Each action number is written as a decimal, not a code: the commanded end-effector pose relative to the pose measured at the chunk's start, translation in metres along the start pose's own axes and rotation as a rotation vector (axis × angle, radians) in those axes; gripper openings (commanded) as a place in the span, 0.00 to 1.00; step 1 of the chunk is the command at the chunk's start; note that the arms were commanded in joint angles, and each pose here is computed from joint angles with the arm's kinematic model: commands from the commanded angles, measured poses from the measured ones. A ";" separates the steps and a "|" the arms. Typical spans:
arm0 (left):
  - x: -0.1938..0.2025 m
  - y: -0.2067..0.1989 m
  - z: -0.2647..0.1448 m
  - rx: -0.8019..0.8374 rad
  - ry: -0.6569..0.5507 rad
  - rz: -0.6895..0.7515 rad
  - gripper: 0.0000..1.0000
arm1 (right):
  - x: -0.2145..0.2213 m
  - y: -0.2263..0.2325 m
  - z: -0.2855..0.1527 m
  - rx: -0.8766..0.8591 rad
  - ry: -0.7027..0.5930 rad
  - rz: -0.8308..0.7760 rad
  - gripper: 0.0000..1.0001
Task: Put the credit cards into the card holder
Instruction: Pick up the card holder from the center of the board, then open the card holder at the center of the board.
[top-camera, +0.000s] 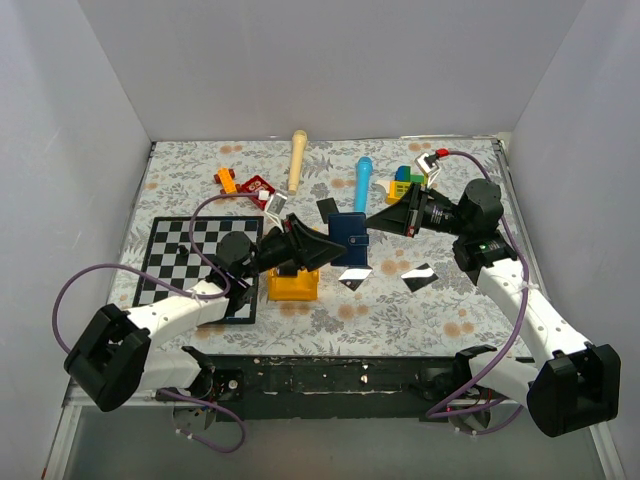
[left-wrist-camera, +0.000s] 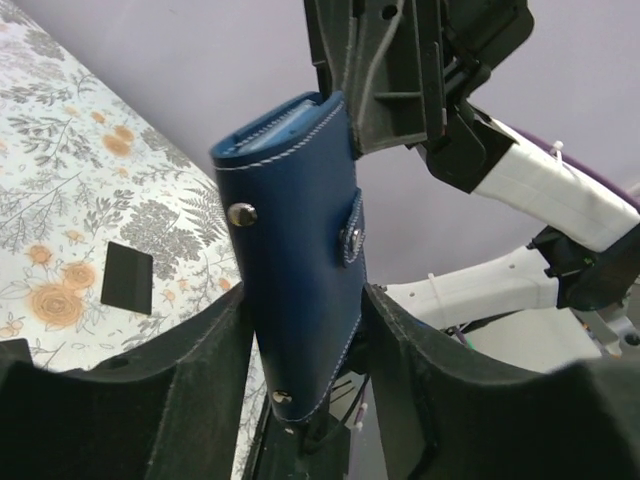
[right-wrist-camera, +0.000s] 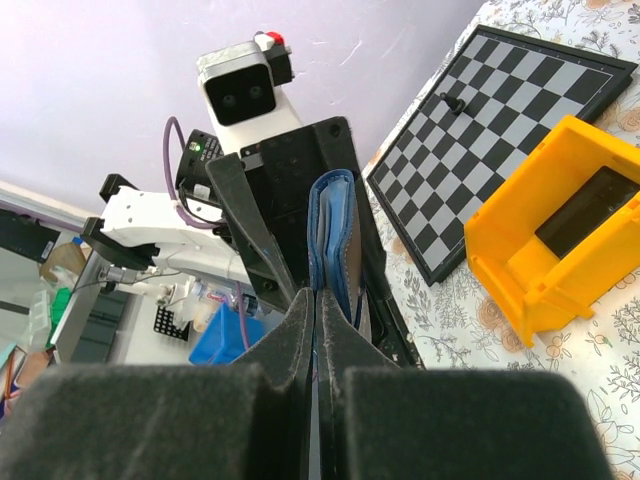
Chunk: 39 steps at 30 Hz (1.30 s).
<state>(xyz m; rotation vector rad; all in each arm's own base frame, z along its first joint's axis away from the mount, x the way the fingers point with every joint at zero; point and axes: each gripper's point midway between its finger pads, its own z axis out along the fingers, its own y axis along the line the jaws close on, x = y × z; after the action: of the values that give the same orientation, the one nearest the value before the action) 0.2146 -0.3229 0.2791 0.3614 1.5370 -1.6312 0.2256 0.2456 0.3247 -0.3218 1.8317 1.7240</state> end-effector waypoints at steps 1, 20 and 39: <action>-0.011 -0.025 0.004 0.087 -0.022 0.036 0.38 | -0.006 0.014 -0.002 -0.031 -0.009 -0.065 0.01; -0.023 0.045 0.004 -0.496 0.062 0.316 0.00 | 0.004 -0.053 -0.027 0.486 -0.038 -0.215 0.65; 0.000 0.050 0.016 -0.675 0.148 0.415 0.00 | 0.024 -0.068 -0.001 0.529 -0.047 -0.166 0.63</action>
<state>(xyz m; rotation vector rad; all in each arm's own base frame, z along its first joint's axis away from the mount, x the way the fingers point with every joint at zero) 0.2555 -0.3298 0.2235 0.4121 1.9218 -0.7296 0.2348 0.2373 0.2512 -0.2345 2.1114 1.0806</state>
